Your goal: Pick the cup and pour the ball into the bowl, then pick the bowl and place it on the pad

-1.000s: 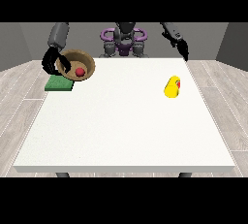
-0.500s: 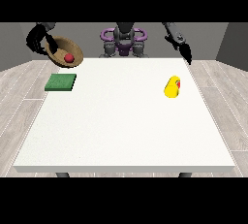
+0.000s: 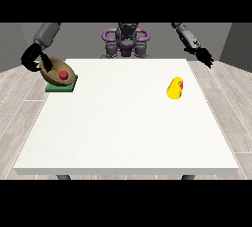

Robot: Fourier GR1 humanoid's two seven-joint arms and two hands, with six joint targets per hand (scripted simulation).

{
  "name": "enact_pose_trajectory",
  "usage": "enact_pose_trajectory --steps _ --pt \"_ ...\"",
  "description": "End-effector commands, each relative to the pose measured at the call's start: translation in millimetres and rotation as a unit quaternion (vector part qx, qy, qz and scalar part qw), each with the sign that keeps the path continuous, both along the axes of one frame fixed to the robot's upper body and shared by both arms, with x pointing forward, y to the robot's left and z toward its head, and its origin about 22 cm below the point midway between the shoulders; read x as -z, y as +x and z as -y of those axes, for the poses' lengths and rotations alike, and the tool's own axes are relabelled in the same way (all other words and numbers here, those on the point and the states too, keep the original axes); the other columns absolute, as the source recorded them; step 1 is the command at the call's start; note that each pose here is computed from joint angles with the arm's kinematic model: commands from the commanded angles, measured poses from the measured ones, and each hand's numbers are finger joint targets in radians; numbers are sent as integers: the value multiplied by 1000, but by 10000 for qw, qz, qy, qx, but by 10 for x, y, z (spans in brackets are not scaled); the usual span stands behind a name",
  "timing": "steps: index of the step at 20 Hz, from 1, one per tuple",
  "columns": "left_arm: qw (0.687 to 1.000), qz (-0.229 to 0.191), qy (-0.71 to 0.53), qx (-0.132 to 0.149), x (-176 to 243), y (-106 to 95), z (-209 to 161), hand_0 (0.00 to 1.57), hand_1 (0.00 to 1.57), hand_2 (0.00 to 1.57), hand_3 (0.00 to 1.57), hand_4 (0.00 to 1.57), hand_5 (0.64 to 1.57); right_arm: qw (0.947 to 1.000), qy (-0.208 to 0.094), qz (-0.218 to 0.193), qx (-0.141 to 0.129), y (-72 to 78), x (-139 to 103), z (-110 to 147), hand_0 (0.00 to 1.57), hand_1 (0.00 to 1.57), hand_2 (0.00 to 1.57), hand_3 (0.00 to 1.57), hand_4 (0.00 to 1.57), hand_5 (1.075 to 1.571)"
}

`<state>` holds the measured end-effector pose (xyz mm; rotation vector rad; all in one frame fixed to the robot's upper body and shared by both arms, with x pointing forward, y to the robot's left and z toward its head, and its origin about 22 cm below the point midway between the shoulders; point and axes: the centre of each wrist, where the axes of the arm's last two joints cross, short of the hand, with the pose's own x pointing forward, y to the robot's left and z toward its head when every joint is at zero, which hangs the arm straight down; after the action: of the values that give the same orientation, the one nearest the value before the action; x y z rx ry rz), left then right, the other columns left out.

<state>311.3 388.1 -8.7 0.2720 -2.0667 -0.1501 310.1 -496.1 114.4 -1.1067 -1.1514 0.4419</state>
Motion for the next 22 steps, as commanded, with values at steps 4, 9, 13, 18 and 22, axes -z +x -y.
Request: enact_pose_trajectory --steps 4,9,13,18,22 --pt "9971 736 -112 -160 -536 -9 -476 0 0 0 0 891 1183 9957 582 697 179 -113 413 119 1571 1571 1571 1571 1321 1554" --pt "9980 600 -131 -164 -385 -153 -445 0 0 0 0 866 1163 9767 1949 779 455 1 468 66 1571 1571 1571 1265 738 1387" --pt "9973 683 -187 -208 -369 -256 -468 0 0 0 0 863 1179 9460 2814 1286 969 -33 213 300 1264 1264 1263 911 200 1389" --pt "9983 498 -194 -243 -567 -390 -711 0 0 0 0 857 1168 9419 2761 1567 1098 -136 -153 553 0 0 575 0 0 1246" --pt "9965 689 -367 -307 -513 -353 -656 0 0 0 0 883 1213 9357 2932 1683 1005 -68 -302 546 0 0 483 31 0 1297"
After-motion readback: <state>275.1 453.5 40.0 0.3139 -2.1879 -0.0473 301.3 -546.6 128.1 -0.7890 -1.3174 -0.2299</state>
